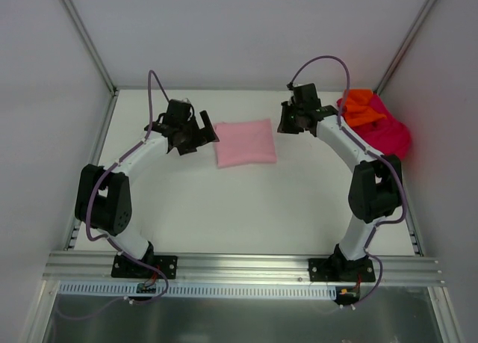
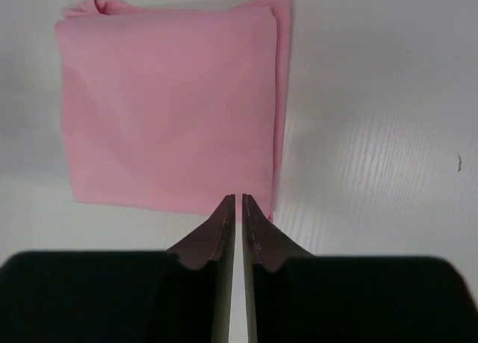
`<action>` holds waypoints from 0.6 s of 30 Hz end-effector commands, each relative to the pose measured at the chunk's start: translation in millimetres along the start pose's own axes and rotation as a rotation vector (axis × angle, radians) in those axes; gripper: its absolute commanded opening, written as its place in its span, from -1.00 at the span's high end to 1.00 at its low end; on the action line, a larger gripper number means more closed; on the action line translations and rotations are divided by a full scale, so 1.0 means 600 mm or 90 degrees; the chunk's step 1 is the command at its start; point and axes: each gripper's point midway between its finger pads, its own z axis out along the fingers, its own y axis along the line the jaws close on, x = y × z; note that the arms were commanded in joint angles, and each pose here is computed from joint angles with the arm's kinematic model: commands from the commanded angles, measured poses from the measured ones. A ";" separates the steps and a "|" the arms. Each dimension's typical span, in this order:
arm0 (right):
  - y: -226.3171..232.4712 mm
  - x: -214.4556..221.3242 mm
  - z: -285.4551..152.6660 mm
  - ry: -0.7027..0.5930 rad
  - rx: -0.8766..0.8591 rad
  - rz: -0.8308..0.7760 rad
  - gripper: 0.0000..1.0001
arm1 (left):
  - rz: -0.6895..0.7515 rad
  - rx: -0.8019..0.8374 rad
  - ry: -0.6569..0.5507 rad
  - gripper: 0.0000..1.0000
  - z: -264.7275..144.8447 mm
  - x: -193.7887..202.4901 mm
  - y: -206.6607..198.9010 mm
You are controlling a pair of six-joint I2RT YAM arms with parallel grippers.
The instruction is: Fold and stack the t-shirts
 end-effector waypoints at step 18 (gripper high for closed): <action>-0.055 -0.027 -0.111 -0.024 0.038 0.024 -0.99 | 0.004 0.029 0.003 -0.97 0.007 0.005 -0.009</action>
